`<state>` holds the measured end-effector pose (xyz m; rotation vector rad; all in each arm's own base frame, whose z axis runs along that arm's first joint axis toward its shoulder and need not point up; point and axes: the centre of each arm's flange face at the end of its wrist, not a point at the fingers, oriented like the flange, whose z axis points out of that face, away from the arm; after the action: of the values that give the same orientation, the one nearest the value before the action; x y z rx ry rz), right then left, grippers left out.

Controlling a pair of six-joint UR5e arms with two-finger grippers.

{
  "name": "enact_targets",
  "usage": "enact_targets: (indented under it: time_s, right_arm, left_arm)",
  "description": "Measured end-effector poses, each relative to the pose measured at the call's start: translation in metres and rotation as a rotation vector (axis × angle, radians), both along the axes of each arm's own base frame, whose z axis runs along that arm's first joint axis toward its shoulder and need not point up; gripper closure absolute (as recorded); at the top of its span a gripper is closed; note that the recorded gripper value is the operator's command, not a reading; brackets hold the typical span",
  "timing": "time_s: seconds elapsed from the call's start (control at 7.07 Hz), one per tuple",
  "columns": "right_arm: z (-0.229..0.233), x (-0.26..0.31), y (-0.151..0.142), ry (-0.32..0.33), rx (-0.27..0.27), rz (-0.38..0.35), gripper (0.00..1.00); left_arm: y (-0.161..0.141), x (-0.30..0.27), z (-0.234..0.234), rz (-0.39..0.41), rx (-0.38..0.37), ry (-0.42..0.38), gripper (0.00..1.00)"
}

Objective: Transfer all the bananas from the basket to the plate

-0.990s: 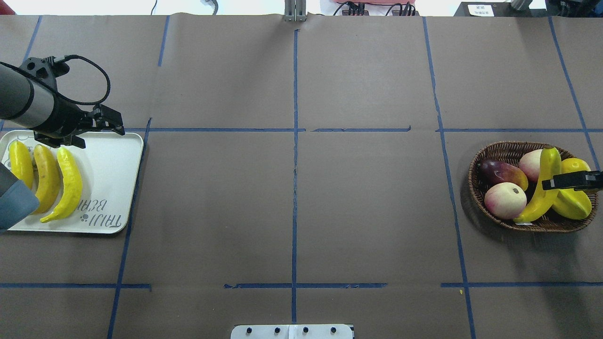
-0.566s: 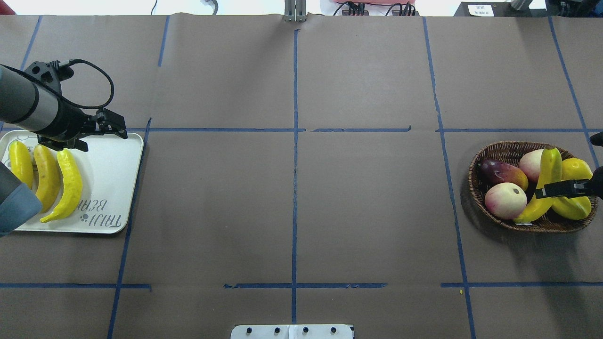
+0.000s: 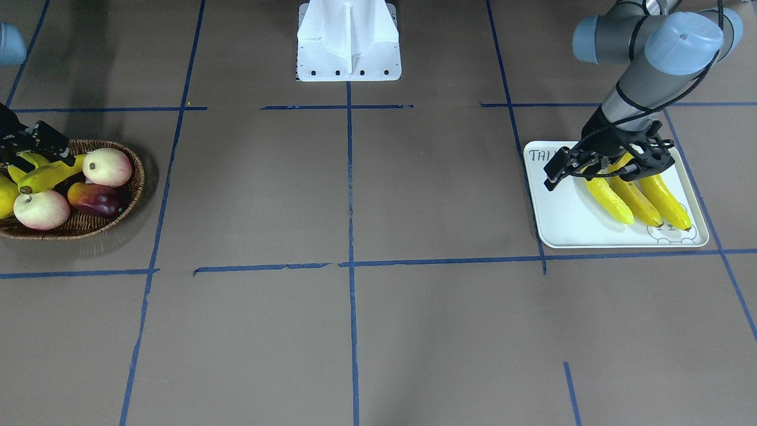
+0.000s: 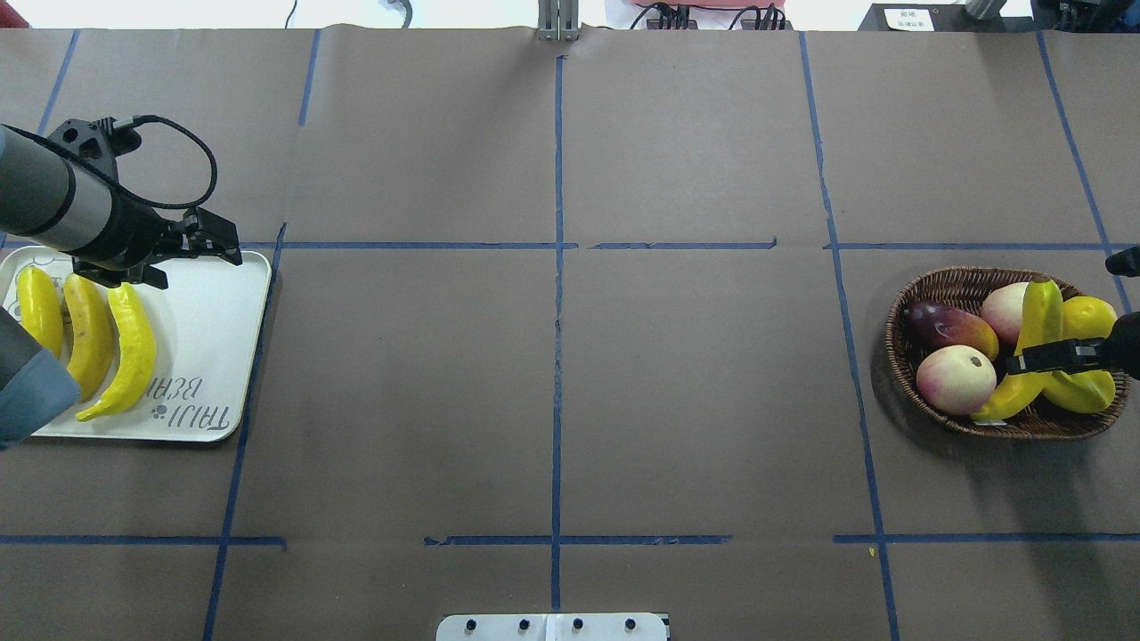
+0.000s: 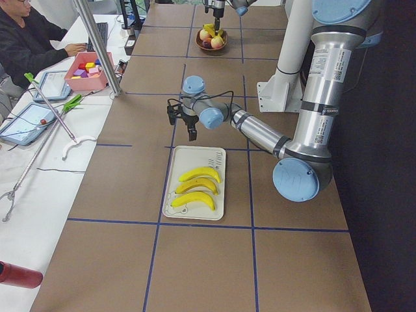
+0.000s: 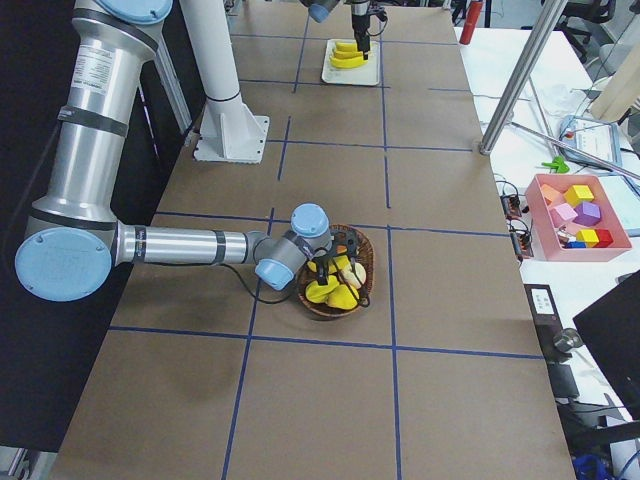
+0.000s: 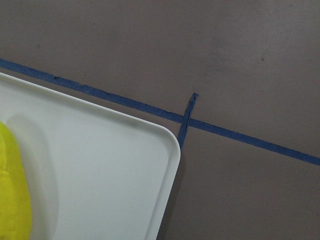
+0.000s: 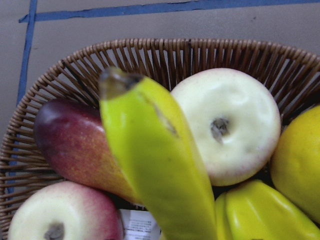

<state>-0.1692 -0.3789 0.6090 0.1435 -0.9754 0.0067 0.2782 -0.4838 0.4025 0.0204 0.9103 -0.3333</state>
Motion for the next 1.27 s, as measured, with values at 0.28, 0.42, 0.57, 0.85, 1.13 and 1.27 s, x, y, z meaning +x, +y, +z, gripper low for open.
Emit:
enact_targets:
  time_s: [0.28,0.42,0.57,0.85,1.13,1.27]
  right_arm:
    - [-0.001,-0.001,0.000,-0.005,0.000,-0.006,1.00]
    - [-0.005,0.000,0.000,-0.012,0.008,-0.005,1.00]
    - [-0.009,0.003,-0.002,-0.020,0.016,0.000,1.00]
    - [-0.023,0.019,-0.006,-0.053,0.027,0.019,0.84]
    - [-0.029,0.027,-0.008,-0.065,0.024,0.031,0.19]
    - [-0.028,0.025,-0.009,-0.062,0.016,0.031,0.01]
  left_arm:
    - [0.000,0.000,0.001,0.000,-0.001,0.000,0.00]
    - [0.000,0.000,0.001,0.000,-0.002,0.000,0.00]
    - [0.000,0.000,0.000,0.000,-0.003,0.000,0.00]
    - [0.000,0.000,-0.001,0.000,-0.003,0.001,0.00]
    - [0.000,0.000,-0.001,0.000,-0.003,0.002,0.00]
    - [0.000,0.000,-0.001,0.001,-0.003,0.002,0.00]
